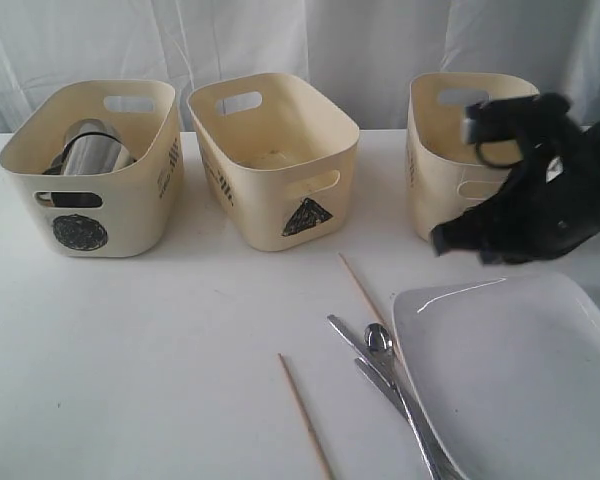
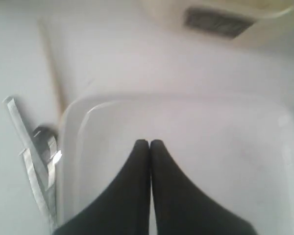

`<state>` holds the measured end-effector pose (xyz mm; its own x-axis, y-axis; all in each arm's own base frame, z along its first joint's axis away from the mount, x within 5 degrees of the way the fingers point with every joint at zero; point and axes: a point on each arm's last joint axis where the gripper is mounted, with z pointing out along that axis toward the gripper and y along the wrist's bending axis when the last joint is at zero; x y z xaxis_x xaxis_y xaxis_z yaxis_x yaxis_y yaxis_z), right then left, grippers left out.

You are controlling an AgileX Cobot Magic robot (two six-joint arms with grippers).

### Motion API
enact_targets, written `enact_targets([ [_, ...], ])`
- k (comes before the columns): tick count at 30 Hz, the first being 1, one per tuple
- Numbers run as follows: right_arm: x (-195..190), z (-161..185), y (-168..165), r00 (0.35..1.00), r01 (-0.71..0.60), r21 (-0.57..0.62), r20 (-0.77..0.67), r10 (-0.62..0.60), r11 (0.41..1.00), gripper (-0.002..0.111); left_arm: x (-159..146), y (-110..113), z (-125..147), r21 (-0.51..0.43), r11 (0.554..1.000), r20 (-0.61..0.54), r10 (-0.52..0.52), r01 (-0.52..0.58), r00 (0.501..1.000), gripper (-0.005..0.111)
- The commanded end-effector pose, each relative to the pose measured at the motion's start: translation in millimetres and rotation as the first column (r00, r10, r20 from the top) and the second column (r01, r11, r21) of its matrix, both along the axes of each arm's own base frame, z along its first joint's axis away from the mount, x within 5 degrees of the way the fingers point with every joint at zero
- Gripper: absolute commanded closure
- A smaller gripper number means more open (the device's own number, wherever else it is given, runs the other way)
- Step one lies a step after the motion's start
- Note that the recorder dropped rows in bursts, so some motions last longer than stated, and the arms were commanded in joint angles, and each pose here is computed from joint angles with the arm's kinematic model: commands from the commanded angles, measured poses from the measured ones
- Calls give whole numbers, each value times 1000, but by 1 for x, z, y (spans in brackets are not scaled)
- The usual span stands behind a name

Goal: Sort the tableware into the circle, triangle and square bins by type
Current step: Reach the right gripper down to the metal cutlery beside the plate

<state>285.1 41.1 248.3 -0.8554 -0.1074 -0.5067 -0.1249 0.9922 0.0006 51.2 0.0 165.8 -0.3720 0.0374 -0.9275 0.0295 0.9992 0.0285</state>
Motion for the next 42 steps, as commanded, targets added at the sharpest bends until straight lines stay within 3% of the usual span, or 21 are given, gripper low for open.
enact_targets([
  [1, -41, -16, 57, 941, -145, 108, -293, 171, 984, 108, 0, 0, -1, -6, 1000, -1, 3, -3, 1000, 107],
  [5, -72, -41, 95, 879, -210, 186, -394, 268, 960, 108, 0, 0, -1, -4, 1000, -1, 2, -2, 1000, 107],
  [11, -84, -65, 92, 843, -187, 156, -481, 240, 970, 106, 0, 0, -1, -4, 1000, -1, 2, -2, 1000, 107],
  [14, -91, -70, 89, 804, -271, 147, -509, 307, 951, 89, 0, 0, -1, -4, 1000, -1, 2, -2, 1000, 107],
  [16, -91, -70, 89, 807, -270, 146, -505, 306, 952, 78, 0, 0, -1, -4, 1000, -1, 2, -2, 1000, 107],
  [18, -87, -70, 90, 833, -254, 152, -468, 296, 955, 74, 0, 0, -1, -4, 1000, -1, 2, -2, 1000, 107],
  [22, -84, -70, 91, 855, -229, 156, -441, 275, 961, 74, 0, 0, -1, -4, 1000, -1, 2, -2, 1000, 107],
  [34, -80, -89, 93, 825, -209, 131, -508, 247, 969, 74, 0, 0, -1, -2, 1000, -1, 2, -2, 1000, 107],
  [42, -75, -91, 82, 859, -163, 1, -491, 143, 987, 74, 0, 0, -1, 0, 1000, 0, 2, -2, 1000, 107],
])
